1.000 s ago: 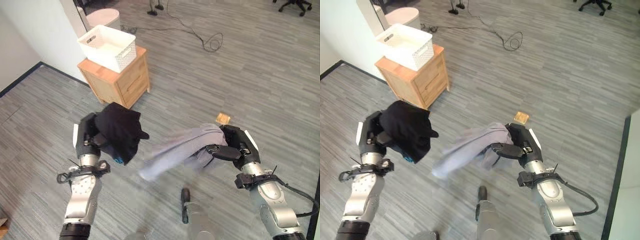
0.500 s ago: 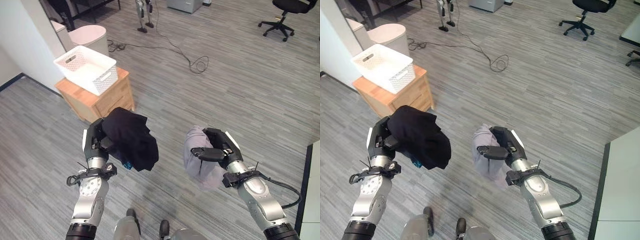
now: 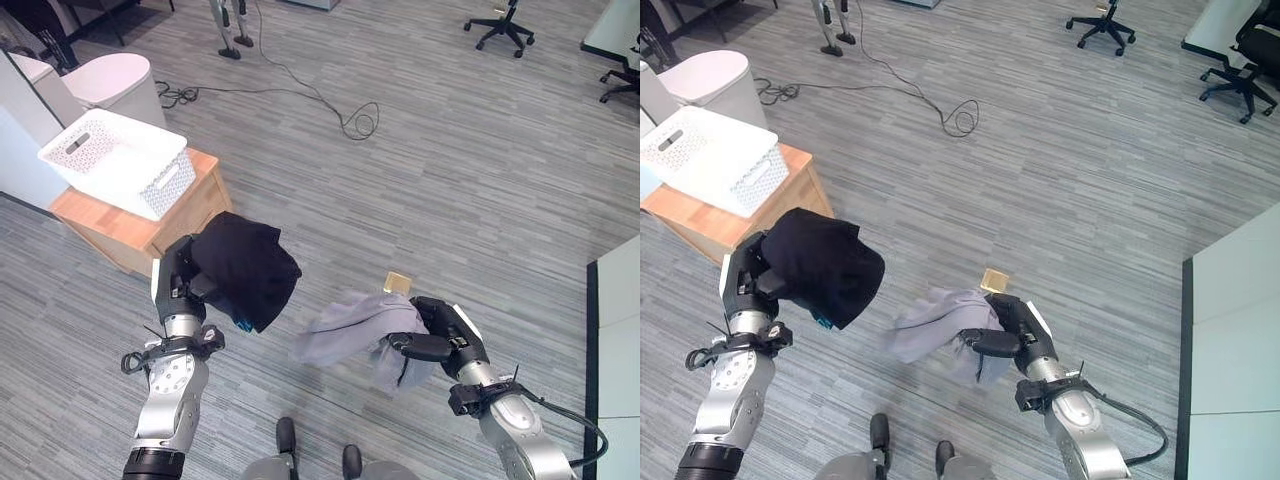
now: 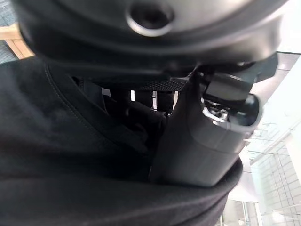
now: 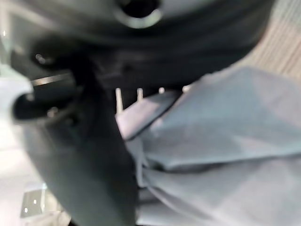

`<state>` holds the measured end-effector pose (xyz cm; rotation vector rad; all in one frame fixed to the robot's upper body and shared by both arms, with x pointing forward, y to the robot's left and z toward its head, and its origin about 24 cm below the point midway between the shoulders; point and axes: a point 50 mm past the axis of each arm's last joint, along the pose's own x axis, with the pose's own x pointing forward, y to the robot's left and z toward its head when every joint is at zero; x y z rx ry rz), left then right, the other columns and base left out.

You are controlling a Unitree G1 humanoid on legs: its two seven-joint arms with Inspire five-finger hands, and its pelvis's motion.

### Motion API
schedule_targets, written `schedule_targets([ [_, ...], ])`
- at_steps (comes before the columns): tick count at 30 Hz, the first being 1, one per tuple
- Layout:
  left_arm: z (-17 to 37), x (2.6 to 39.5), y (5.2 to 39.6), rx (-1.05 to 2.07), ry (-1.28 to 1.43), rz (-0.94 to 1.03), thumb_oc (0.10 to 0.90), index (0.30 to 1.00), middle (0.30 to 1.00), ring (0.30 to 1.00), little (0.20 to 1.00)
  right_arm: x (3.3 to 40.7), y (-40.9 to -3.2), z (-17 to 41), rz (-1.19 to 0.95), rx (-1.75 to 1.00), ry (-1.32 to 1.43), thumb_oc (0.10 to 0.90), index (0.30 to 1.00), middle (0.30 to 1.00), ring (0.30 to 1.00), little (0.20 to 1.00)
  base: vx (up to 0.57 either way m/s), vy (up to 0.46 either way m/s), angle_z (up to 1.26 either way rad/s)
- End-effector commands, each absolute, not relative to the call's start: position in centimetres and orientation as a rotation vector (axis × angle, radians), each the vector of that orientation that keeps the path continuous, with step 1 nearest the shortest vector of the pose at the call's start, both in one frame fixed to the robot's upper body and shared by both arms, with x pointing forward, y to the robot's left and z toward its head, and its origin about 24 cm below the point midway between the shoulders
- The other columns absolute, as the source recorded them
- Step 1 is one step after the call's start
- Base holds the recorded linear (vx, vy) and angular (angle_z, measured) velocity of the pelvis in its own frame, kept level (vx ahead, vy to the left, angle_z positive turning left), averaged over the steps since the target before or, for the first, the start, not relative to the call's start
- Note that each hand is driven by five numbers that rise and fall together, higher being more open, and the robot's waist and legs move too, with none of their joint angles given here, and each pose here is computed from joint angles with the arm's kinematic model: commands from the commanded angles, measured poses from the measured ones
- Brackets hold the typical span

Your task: Pick up bed clothes into laundry basket.

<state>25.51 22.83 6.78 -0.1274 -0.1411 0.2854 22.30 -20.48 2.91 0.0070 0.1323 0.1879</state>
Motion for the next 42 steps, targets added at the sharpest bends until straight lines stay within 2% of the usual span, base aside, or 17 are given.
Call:
schedule_targets([
  [1, 12.3, 25.4, 24.1, -0.058, -0.445, 0.294, 0.4, 0.3, 0.3, 0.3, 0.3, 24.1, -19.4, 8.4, 0.245, 0.02, -0.169, 0.4, 0.3, 0.3, 0.3, 0.3, 0.0, 0.046, -0.23],
  [5, 13.6, 26.3, 23.3, -0.04, -0.496, 0.246, 0.4, 0.3, 0.3, 0.3, 0.3, 24.1, -19.0, 8.0, 0.266, 0.016, -0.153, 0.4, 0.3, 0.3, 0.3, 0.3, -0.06, 0.049, -0.05],
  [9, 14.1, 27.5, 21.7, -0.055, -0.512, 0.159, 0.4, 0.3, 0.3, 0.3, 0.3, 24.0, -19.7, 7.9, 0.249, -0.001, -0.146, 0.4, 0.3, 0.3, 0.3, 0.3, -0.04, -0.081, 1.17],
  [18, 13.4, 26.1, 22.1, -0.071, -0.48, 0.127, 0.4, 0.3, 0.3, 0.3, 0.3, 26.2, -18.4, 10.9, 0.324, -0.025, -0.251, 0.4, 0.3, 0.3, 0.3, 0.3, -0.13, -0.147, 0.95],
  [24, 12.0, 25.4, 23.2, -0.078, -0.426, 0.203, 0.4, 0.3, 0.3, 0.3, 0.3, 25.3, -18.5, 10.1, 0.271, 0.051, -0.237, 0.4, 0.3, 0.3, 0.3, 0.3, -0.04, 0.012, 0.02],
  [33, 11.7, 25.9, 22.2, -0.055, -0.409, 0.161, 0.4, 0.3, 0.3, 0.3, 0.3, 24.0, -19.9, 8.7, 0.193, 0.055, -0.183, 0.4, 0.3, 0.3, 0.3, 0.3, -0.02, 0.118, -0.16],
  [34, 9.1, 23.4, 27.9, 0.037, -0.26, 0.372, 0.4, 0.3, 0.3, 0.3, 0.3, 22.4, -28.7, 7.9, -0.427, 0.078, -0.231, 0.4, 0.3, 0.3, 0.3, 0.3, -0.02, 0.063, -0.17],
  [42, 9.8, 23.7, 27.0, -0.044, -0.312, 0.322, 0.4, 0.3, 0.3, 0.3, 0.3, 24.9, -27.5, 9.1, -0.297, 0.052, -0.236, 0.4, 0.3, 0.3, 0.3, 0.3, -0.06, -0.107, -0.19],
])
